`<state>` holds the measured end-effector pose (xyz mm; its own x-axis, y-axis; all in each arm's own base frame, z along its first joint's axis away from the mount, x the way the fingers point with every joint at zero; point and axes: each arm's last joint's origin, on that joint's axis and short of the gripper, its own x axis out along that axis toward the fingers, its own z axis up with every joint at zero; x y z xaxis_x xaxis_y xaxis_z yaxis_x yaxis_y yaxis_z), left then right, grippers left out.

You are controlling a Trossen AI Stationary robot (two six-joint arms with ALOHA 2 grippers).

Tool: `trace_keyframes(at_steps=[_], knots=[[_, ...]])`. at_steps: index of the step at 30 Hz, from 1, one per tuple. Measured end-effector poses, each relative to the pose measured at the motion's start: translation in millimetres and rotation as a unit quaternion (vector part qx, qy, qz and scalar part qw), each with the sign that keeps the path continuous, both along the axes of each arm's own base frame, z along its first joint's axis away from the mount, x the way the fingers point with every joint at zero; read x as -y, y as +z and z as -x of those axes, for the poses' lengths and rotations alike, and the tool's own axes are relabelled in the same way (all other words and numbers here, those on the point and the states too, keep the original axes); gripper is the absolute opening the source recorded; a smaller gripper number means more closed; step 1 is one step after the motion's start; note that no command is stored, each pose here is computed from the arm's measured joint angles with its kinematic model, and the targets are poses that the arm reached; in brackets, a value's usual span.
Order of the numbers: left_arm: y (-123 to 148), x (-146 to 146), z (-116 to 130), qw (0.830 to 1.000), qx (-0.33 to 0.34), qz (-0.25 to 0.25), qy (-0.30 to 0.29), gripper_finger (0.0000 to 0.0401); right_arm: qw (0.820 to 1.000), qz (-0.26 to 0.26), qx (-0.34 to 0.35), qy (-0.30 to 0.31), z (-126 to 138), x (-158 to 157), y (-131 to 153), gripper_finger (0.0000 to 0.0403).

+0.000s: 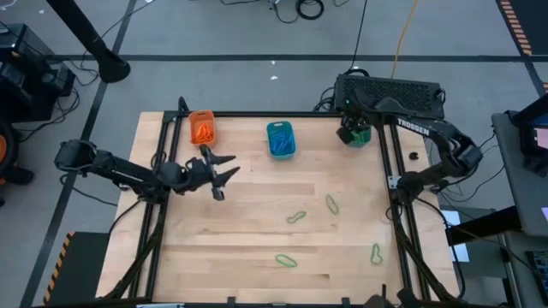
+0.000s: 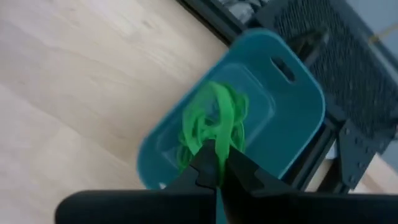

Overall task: Sort rubber bands into baskets
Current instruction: Put the green rubber band into the dark blue bin

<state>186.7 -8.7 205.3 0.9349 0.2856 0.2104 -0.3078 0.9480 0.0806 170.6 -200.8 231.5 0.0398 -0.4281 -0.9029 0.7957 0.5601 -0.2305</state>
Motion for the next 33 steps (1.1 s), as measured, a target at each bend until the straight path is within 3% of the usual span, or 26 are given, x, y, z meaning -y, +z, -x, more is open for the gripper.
trace_keyframes(at_steps=[3,11,23,28,33], knots=[[-5,-1,-1,1.000,-0.019,0.021,-0.003,0.0185,1.000,-0.013,-0.010,-0.024,6,7,-6,0.0000],[-7,0,-1,0.999,-0.037,0.004,-0.020,0.0185,0.998,-0.017,-0.004,-0.068,13,18,-12,0.0019],[-5,2,-2,0.998,-0.027,0.001,-0.063,0.0185,0.996,-0.017,0.004,-0.090,18,22,-12,0.0170],[-5,5,-2,0.993,-0.027,-0.008,-0.113,0.0185,0.994,-0.073,0.070,-0.048,13,15,-9,0.0209],[-5,6,-2,0.992,-0.028,-0.010,-0.119,0.0185,0.977,-0.138,0.163,0.020,-2,-1,-1,0.0216]])
